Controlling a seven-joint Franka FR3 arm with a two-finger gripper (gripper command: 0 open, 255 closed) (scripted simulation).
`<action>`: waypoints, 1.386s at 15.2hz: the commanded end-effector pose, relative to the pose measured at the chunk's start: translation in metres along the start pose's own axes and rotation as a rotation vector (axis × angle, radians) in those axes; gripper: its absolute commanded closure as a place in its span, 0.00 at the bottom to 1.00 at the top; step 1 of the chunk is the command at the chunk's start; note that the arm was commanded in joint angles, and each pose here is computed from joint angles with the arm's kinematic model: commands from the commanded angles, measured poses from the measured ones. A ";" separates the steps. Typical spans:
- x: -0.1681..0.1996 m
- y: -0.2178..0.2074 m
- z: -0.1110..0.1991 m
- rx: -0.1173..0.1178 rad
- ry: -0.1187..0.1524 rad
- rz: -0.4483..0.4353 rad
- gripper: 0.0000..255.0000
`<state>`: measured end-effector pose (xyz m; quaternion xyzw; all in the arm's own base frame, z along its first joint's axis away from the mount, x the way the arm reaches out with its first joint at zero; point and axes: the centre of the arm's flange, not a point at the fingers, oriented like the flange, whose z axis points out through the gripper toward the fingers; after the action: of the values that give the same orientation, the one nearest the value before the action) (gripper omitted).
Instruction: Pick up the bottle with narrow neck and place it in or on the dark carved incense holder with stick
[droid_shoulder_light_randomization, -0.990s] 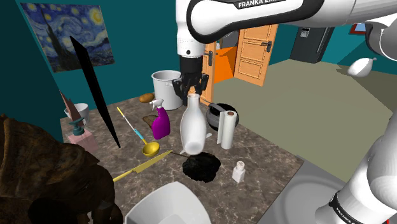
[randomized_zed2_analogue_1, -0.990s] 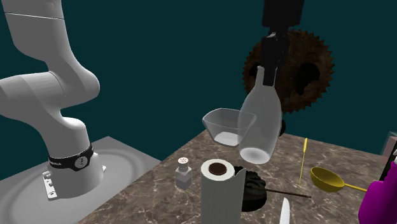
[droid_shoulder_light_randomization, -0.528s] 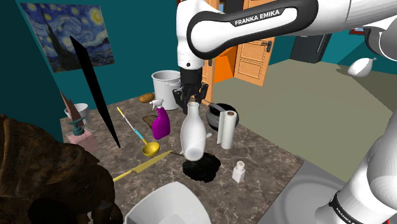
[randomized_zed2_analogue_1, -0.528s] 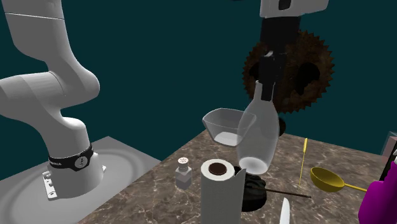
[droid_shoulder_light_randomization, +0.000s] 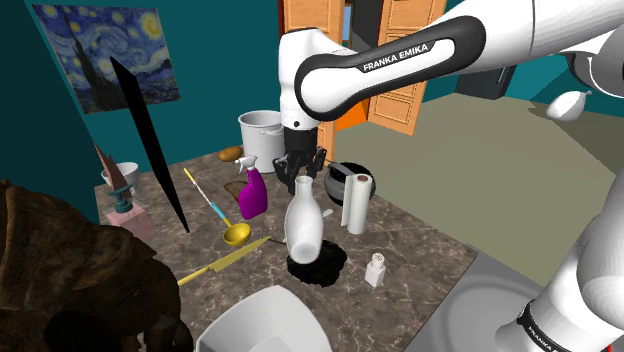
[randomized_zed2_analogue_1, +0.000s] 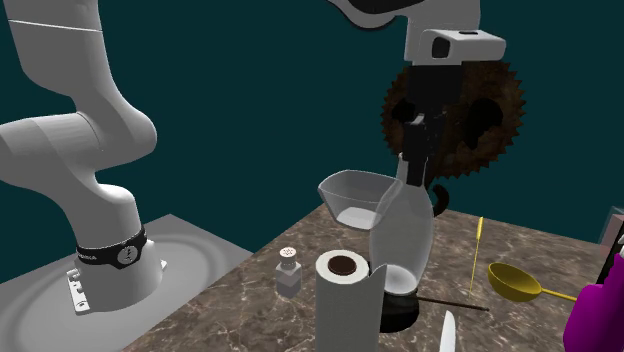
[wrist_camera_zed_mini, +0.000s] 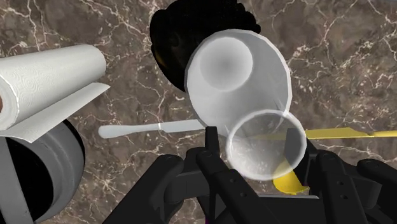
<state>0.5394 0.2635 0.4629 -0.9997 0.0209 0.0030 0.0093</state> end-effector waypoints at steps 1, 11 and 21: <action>0.000 0.001 0.003 0.000 0.001 0.000 1.00; 0.000 0.001 0.003 0.000 0.001 0.000 0.00; 0.000 0.001 -0.047 0.000 0.001 0.000 0.00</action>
<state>0.5403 0.2619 0.5089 -0.9997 0.0210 0.0022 0.0096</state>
